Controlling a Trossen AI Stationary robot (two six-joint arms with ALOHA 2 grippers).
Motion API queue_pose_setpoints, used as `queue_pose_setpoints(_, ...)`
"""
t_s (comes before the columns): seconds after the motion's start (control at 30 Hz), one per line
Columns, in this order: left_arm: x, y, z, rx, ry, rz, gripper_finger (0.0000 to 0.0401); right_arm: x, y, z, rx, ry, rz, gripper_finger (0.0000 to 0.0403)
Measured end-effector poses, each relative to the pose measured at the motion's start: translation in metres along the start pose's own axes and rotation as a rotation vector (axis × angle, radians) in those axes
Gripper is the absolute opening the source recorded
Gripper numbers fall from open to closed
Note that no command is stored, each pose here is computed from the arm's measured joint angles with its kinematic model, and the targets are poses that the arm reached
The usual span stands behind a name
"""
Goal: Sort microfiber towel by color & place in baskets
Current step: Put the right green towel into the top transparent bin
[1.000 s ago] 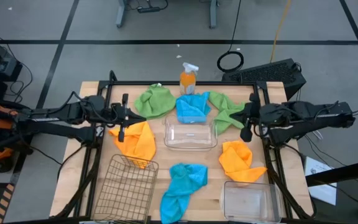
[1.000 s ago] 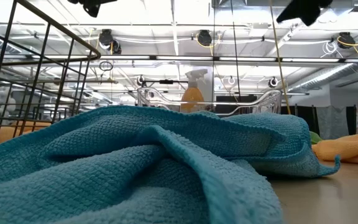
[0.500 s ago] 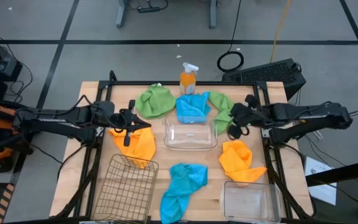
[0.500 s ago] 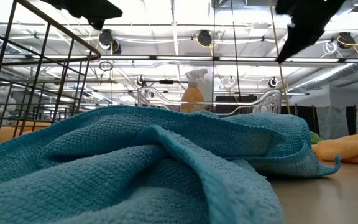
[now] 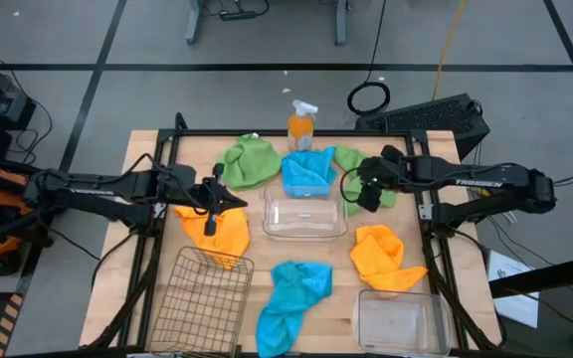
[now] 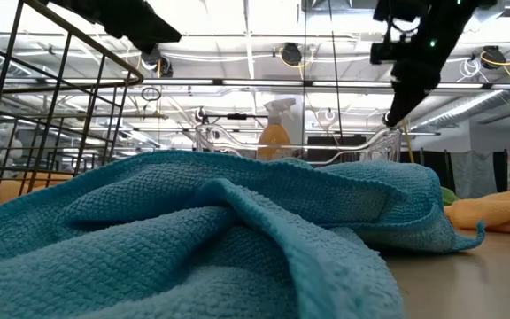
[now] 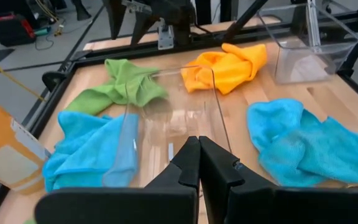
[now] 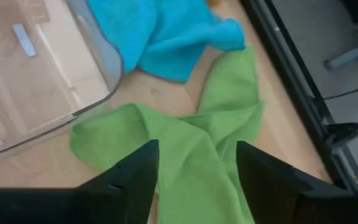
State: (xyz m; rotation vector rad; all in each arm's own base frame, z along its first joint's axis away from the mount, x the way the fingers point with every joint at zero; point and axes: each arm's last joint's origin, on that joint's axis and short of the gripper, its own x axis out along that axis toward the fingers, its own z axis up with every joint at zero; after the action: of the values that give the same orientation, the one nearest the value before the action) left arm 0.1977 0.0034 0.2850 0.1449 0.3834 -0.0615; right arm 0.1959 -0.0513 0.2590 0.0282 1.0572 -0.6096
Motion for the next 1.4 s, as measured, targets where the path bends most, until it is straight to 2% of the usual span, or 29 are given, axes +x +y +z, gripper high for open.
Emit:
queue_pose_setpoints(0.17,0.007,0.000,-0.002,-0.001,0.024,-0.004,0.0006,0.022,0.000,-0.018,0.012,0.051,-0.019,0.0241)
queue_pose_setpoints(0.33,0.012,0.000,-0.003,-0.002,0.029,-0.005,0.0006,0.038,0.004,-0.031,0.050,0.060,-0.023,0.0253)
queue_pose_setpoints(0.63,0.021,0.001,-0.004,-0.001,0.028,-0.005,0.0006,0.055,0.004,-0.045,0.078,0.059,-0.039,0.0253)
queue_pose_setpoints(0.87,0.028,0.001,-0.006,-0.001,0.038,-0.007,0.0006,0.067,-0.011,-0.050,0.100,0.065,-0.073,0.0254)
queue_pose_setpoints(0.93,0.028,0.001,-0.006,-0.001,0.040,-0.007,0.0006,0.071,-0.016,-0.051,0.122,0.071,-0.051,0.0254)
queue_pose_setpoints(1.13,0.028,0.001,-0.006,-0.001,0.040,-0.007,0.0006,0.085,-0.024,-0.051,0.146,0.117,-0.040,0.0254)
queue_pose_setpoints(1.27,0.028,0.001,-0.006,0.002,0.041,-0.007,0.0006,0.098,-0.025,-0.054,0.156,0.185,0.012,0.0254)
queue_pose_setpoints(1.4,0.028,0.001,-0.006,0.004,0.041,-0.007,0.0006,0.112,-0.025,-0.059,0.150,0.265,0.009,0.0244)
